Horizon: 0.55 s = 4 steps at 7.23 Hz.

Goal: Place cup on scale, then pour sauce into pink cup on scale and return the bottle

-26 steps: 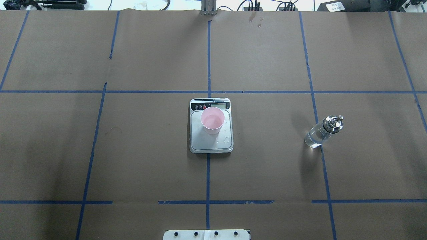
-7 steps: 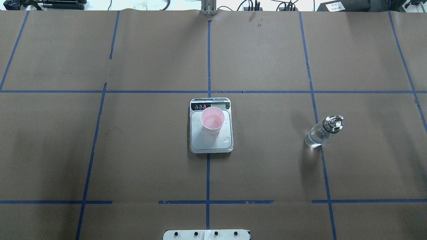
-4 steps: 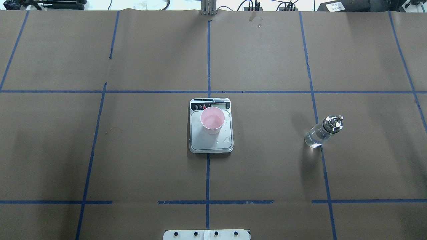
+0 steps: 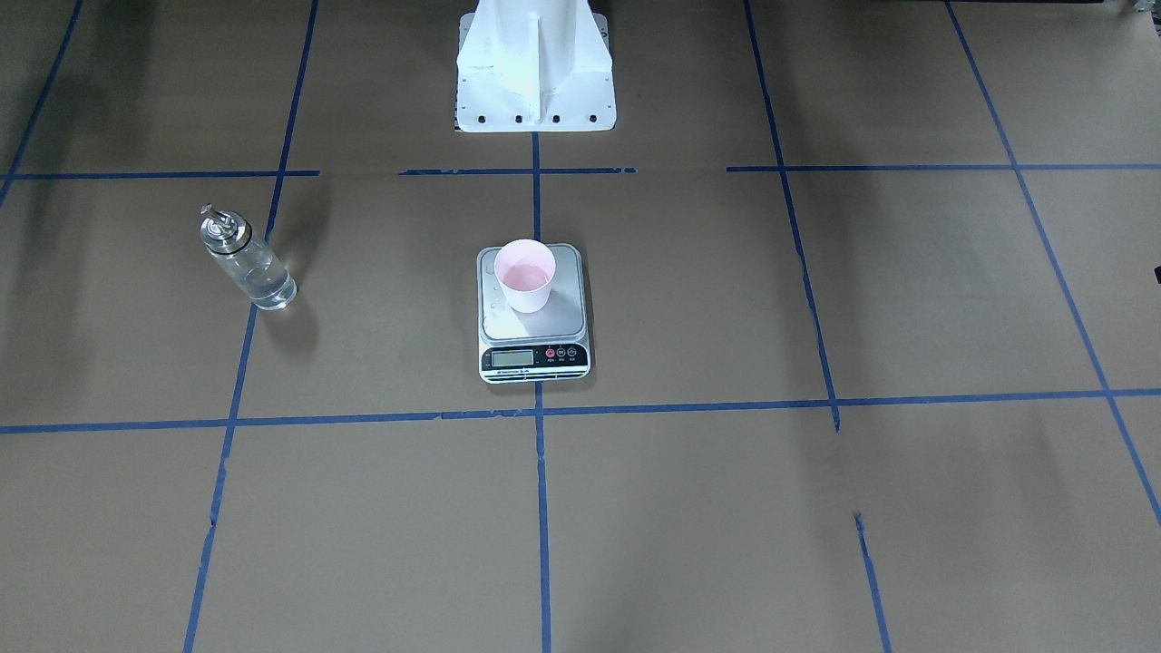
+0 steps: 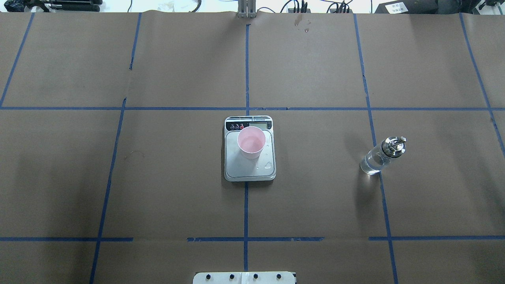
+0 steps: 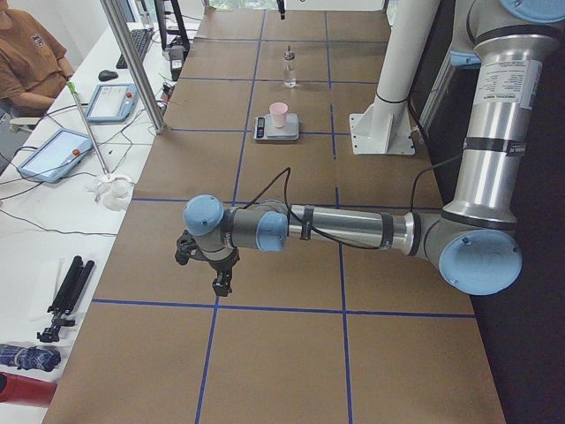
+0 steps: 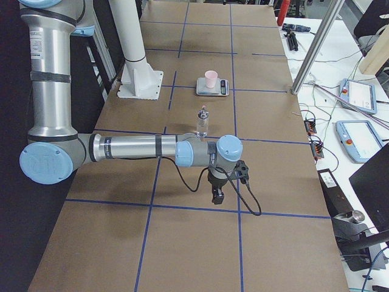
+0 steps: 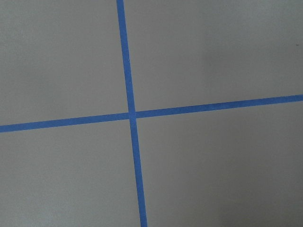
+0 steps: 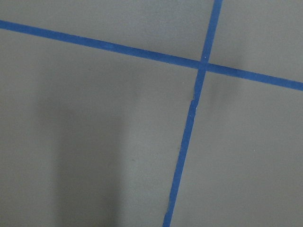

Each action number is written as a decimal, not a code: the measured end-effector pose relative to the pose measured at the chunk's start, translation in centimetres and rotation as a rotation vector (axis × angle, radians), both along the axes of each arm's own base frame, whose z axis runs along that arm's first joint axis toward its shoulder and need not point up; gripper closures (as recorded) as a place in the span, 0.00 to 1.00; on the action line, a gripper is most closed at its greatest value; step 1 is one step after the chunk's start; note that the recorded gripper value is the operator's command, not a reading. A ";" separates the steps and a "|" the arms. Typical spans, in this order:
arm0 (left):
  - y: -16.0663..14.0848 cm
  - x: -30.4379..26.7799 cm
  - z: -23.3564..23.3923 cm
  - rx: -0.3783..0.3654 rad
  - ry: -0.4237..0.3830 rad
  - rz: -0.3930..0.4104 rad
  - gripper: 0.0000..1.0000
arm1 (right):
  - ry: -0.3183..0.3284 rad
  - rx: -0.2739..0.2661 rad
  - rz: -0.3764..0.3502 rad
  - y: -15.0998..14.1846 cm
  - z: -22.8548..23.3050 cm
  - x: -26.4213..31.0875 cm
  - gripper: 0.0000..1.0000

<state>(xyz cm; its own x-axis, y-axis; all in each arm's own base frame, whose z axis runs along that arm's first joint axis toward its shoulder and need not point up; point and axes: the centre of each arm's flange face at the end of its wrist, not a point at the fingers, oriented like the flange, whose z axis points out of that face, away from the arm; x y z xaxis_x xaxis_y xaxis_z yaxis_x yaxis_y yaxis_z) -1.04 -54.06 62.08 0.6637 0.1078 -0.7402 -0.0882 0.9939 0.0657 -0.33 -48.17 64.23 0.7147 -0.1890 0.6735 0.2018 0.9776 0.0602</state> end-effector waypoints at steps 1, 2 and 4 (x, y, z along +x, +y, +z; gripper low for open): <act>0.0 0.0 0.0 0.000 0.000 0.000 0.00 | 0.001 -0.001 0.000 0.0 0.1 0.0 0.00; 0.0 0.0 -0.1 0.001 0.000 0.000 0.00 | 0.002 -0.001 0.001 0.0 0.1 0.0 0.00; -0.2 0.0 -0.3 0.005 0.000 0.000 0.00 | 0.003 -0.002 0.002 -0.2 0.1 0.0 0.00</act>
